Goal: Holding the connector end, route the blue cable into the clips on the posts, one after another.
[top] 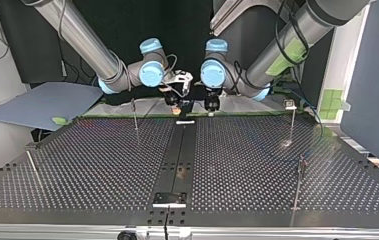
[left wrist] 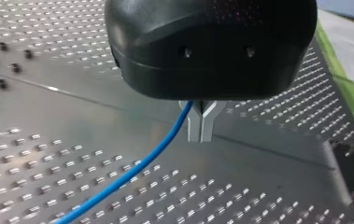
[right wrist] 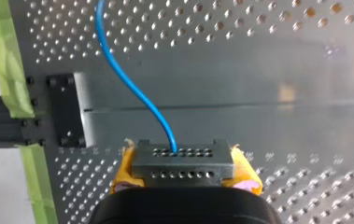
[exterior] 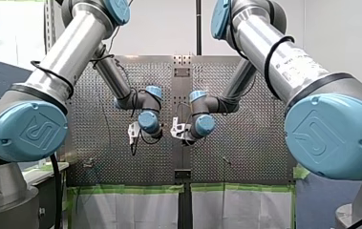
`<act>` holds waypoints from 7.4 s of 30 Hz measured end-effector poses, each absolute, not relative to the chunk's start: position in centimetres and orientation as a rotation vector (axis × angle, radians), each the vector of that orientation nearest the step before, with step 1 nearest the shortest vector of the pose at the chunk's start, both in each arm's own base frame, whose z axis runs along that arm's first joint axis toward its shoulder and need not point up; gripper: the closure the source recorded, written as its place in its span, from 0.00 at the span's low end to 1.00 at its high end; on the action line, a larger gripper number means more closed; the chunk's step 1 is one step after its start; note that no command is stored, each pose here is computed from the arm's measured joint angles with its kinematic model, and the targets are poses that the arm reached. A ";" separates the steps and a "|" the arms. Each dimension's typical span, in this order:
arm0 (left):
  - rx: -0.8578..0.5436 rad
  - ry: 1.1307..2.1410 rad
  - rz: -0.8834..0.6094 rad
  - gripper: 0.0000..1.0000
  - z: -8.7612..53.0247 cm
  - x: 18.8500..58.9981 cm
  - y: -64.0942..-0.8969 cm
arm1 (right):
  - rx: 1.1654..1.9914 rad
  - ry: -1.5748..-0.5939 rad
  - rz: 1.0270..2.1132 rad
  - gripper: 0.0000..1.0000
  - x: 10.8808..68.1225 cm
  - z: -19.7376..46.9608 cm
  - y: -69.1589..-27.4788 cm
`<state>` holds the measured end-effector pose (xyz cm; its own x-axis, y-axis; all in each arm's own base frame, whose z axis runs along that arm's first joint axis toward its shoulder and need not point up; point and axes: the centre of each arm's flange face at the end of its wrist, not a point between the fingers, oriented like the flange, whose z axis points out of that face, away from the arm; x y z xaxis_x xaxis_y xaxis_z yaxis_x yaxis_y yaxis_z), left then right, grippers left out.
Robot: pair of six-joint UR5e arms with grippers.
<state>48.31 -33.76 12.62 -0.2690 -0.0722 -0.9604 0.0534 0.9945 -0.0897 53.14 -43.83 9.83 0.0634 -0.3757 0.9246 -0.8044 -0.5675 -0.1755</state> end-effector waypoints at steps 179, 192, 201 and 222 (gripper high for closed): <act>-0.042 1.633 -0.516 0.98 -7.6 44.4 -63.1 | 1.637 -1.316 1.461 1.00 21.7 -6.2 -53.7; -0.021 1.633 -0.541 0.98 -8.2 45.1 -64.1 | 1.634 -1.312 1.470 1.00 21.4 -5.4 -55.8; -0.030 1.617 -0.550 0.98 -7.4 46.7 -64.4 | 1.631 -1.308 1.493 1.00 20.9 -5.0 -56.7; -0.009 1.657 -0.532 0.98 -9.6 49.3 -64.0 | 1.608 -1.306 1.512 1.00 19.7 -3.7 -59.7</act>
